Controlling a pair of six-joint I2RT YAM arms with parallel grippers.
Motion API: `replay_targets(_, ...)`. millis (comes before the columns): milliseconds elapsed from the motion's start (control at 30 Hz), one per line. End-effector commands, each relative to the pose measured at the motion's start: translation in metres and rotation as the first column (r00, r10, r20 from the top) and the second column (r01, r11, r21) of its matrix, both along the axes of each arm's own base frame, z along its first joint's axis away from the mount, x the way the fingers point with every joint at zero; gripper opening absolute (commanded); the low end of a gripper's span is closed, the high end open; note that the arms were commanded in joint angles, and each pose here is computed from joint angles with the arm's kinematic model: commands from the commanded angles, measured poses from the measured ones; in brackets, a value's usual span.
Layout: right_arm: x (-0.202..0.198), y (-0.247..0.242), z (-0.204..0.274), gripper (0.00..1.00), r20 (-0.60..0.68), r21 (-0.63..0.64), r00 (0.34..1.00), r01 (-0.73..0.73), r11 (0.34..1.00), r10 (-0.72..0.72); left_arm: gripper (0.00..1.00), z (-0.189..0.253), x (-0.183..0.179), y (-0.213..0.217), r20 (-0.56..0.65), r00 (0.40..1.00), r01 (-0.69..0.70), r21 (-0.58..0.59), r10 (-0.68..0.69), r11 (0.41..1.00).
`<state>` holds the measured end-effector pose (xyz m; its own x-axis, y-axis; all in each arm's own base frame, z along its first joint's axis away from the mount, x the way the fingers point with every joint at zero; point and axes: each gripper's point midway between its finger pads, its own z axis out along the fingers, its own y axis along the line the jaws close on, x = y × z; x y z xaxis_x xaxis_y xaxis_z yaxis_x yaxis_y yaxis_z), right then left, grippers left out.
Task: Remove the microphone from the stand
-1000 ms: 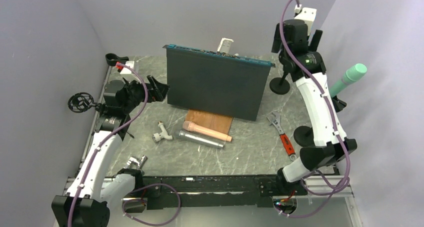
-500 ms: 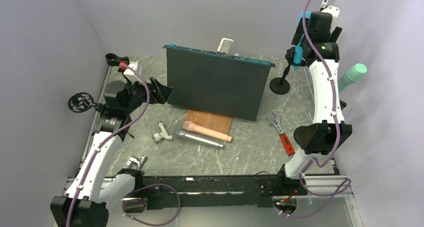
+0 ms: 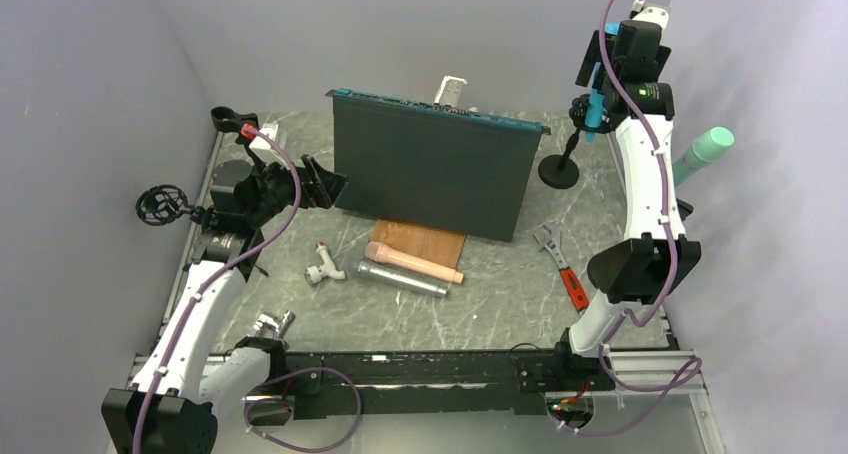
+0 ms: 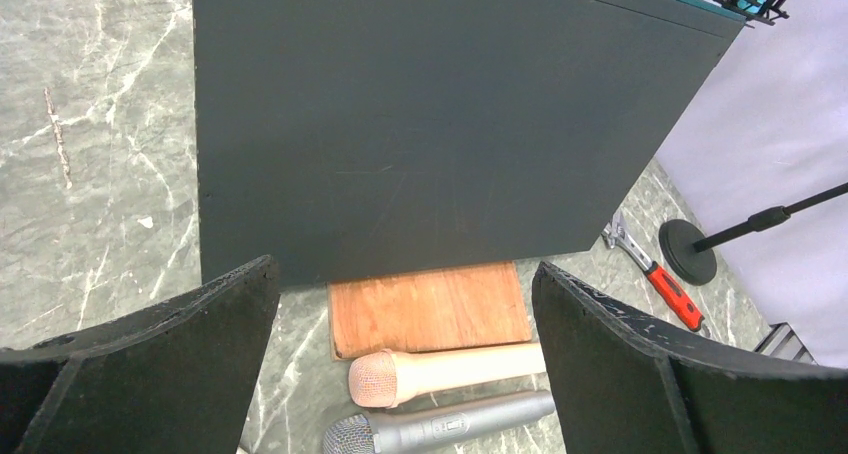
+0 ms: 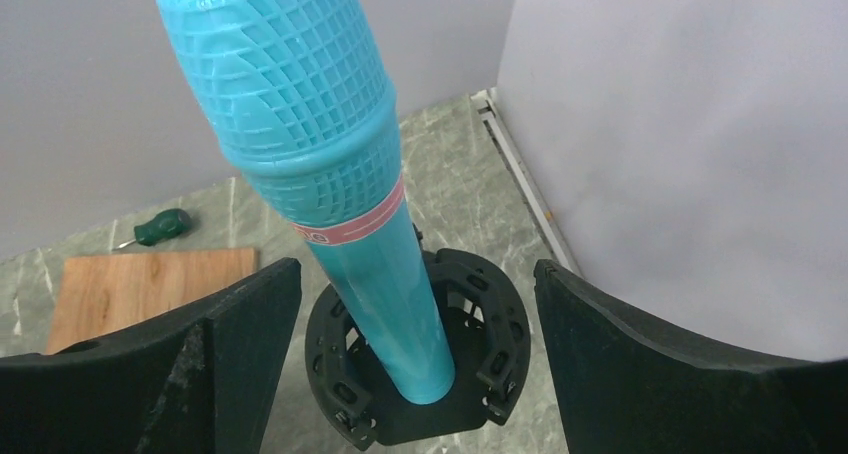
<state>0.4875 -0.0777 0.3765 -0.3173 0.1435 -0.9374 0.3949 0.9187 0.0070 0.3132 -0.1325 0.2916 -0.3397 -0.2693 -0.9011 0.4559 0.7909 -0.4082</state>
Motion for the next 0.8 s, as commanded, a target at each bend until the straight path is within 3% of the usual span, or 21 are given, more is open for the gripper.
replay_targets(0,0.014,0.007,0.010,0.86,0.048,0.005,0.997,-0.058,0.998,0.058,0.99,0.017,0.000,-0.004,0.060,0.998,0.028,0.004,-0.028,1.000)
replay_targets(267,0.021,0.013,0.003,0.65,0.049,0.023,0.995,-0.087,0.996,0.086,0.99,0.019,-0.001,-0.002,0.069,0.997,0.019,0.008,-0.020,1.000)
replay_targets(400,0.022,0.016,0.005,0.48,0.048,0.020,0.993,-0.111,0.994,0.110,0.99,0.020,-0.001,-0.003,0.066,0.998,0.023,0.009,-0.023,1.000)
replay_targets(567,0.017,0.018,0.021,0.44,0.091,0.001,0.987,-0.130,0.991,0.130,0.99,0.021,-0.003,-0.003,0.072,0.997,0.025,0.005,-0.025,1.000)
replay_targets(767,0.011,0.017,0.058,0.27,0.165,-0.071,0.974,-0.146,0.987,0.156,0.99,0.023,-0.004,-0.004,0.076,0.997,0.029,-0.001,-0.028,1.000)
